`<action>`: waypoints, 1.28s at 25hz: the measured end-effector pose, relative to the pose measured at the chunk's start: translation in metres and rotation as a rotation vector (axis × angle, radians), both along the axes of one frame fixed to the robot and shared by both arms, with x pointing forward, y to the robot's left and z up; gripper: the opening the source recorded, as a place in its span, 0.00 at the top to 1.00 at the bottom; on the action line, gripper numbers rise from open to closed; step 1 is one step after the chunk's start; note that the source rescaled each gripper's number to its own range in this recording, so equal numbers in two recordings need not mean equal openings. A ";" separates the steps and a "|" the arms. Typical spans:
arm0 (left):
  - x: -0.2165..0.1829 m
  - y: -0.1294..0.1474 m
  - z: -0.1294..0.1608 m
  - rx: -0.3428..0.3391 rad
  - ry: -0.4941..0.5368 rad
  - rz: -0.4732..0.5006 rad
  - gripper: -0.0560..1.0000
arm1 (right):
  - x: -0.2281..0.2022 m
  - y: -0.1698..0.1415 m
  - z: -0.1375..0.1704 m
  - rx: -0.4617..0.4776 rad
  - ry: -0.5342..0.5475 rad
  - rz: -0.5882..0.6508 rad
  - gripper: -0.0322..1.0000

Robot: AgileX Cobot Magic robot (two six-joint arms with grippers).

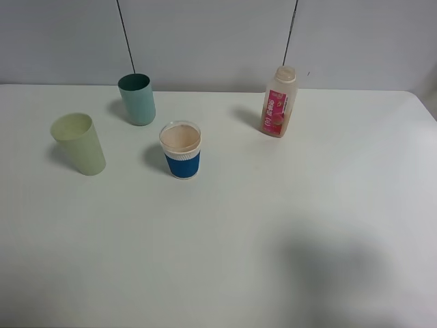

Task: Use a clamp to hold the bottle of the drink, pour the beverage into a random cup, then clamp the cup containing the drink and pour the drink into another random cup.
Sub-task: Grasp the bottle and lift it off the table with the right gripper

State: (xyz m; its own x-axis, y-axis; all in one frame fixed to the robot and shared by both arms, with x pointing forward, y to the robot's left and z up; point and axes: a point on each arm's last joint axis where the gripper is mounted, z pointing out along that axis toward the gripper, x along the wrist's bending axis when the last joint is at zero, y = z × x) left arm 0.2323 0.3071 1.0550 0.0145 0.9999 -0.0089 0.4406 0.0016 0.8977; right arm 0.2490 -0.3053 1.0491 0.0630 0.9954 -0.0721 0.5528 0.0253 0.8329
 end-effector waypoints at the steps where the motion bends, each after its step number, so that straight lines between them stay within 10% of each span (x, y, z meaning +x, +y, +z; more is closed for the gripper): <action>1: 0.000 0.000 0.000 0.000 0.000 0.000 0.21 | 0.006 0.000 0.002 0.000 0.027 0.000 0.00; 10: 0.000 0.000 0.000 0.000 0.000 0.000 0.21 | 0.078 -0.001 0.030 -0.070 -0.084 0.057 0.00; 32: 0.000 0.000 0.000 0.000 0.000 0.000 0.21 | 0.206 -0.001 -0.035 -0.179 0.089 0.187 0.00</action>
State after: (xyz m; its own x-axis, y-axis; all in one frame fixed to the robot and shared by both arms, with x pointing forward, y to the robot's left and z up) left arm 0.2323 0.3071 1.0550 0.0145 0.9999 -0.0089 0.4406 0.0016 0.8977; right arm 0.4552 -0.3063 1.0136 -0.1353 0.9600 -0.2450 0.5955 0.2764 0.7543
